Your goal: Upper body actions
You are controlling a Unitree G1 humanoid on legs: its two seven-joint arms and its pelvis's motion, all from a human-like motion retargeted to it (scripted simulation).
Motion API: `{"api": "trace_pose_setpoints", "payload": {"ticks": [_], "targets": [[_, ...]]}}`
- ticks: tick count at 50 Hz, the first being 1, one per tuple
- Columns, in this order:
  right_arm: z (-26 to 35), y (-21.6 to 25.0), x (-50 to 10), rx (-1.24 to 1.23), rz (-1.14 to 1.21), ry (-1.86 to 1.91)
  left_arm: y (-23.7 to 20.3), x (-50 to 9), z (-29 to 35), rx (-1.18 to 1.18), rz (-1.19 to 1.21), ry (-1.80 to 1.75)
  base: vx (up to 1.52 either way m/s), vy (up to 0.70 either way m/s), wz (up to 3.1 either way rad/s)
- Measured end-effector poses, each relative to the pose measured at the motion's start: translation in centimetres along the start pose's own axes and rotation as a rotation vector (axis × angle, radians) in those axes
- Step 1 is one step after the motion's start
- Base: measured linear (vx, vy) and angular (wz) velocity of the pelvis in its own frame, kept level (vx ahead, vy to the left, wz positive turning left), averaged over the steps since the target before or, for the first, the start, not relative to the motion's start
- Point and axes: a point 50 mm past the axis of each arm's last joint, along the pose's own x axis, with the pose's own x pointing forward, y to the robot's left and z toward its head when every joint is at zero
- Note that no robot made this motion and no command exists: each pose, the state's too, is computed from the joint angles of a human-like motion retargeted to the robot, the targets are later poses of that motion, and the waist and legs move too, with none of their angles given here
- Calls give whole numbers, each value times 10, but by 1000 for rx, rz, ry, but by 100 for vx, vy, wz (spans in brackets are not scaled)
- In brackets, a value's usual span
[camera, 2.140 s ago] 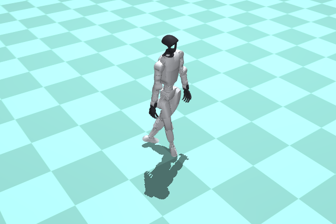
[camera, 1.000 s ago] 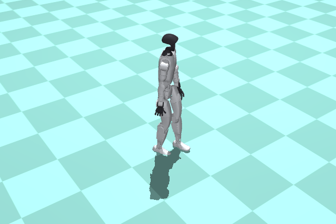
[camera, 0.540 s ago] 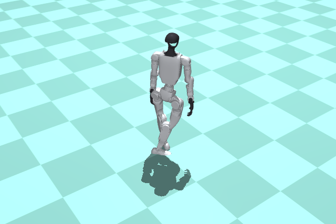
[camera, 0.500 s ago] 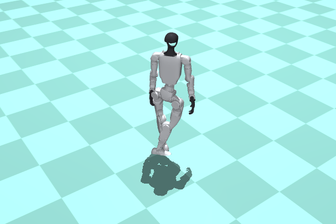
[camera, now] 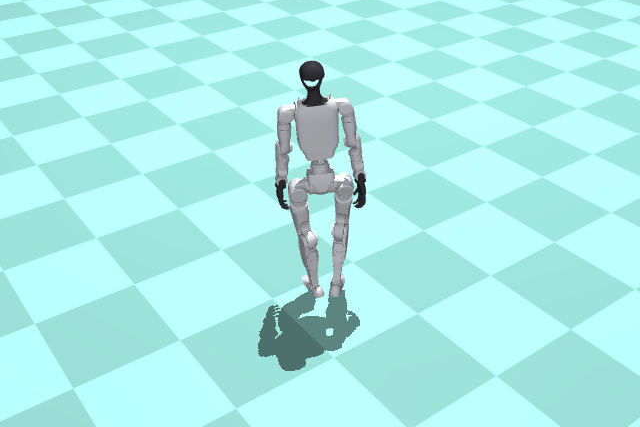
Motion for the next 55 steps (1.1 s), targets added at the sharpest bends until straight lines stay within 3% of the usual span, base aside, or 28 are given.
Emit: {"api": "trace_pose_setpoints", "payload": {"ticks": [5, 10, 20, 30, 37, 55], "targets": [[-22, 7, -1, 6, 7, 77, -9, 1, 19, 121, -20, -52, 2, -9, 162], [-32, 15, -2, -12, 63, 121, -12, -1, -3, 245, -24, 61, 8, -4, 81], [21, -3, 0, -41, -36, -77, 6, -9, -54, 345, 49, 203, 0, 4, 52], [42, 6, -1, -103, 25, -121, 0, -10, -61, 190, 10, 229, -4, -2, 1], [20, 8, 0, -184, 13, -11, -9, -7, -51, 185, -39, 198, 0, 0, 0], [-17, 2, -2, -39, 0, 89, -11, -6, -46, 183, -50, 180, 0, 1, -5]]}}
